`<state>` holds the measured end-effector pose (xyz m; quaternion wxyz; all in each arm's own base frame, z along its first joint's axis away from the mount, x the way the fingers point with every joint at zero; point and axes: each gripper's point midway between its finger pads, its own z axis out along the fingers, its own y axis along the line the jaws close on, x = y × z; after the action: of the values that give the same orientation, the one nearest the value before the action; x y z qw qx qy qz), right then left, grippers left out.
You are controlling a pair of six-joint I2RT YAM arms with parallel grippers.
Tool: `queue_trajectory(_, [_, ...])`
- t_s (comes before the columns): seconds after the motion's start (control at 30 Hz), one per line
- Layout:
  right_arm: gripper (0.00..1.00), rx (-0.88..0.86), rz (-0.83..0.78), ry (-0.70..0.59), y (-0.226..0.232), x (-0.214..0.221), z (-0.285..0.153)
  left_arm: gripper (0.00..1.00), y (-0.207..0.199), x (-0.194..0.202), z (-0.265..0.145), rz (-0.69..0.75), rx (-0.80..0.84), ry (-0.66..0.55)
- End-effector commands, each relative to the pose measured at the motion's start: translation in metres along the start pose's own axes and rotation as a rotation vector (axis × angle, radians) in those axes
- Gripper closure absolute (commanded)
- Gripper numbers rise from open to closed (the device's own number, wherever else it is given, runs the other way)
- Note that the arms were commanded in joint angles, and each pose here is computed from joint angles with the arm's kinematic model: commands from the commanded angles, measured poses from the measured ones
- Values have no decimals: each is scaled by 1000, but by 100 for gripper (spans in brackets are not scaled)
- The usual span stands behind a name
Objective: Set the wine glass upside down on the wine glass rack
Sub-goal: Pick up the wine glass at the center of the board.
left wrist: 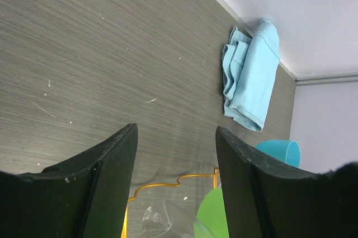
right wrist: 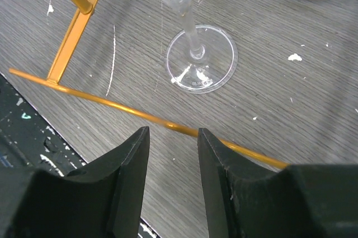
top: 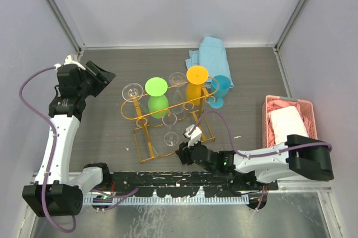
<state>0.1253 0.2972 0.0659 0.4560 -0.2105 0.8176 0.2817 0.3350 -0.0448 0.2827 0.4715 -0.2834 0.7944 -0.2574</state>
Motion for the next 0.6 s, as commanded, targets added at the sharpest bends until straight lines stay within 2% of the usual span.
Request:
queue_trajectory(0.0, [54,17,-13,-144,16,-37,12,41,-14,-11,-9,46,64,-59])
queue_trajectory(0.57, [56,52,-54,-270,18,-58,18,40,-16,-10,-8,46,75,-56])
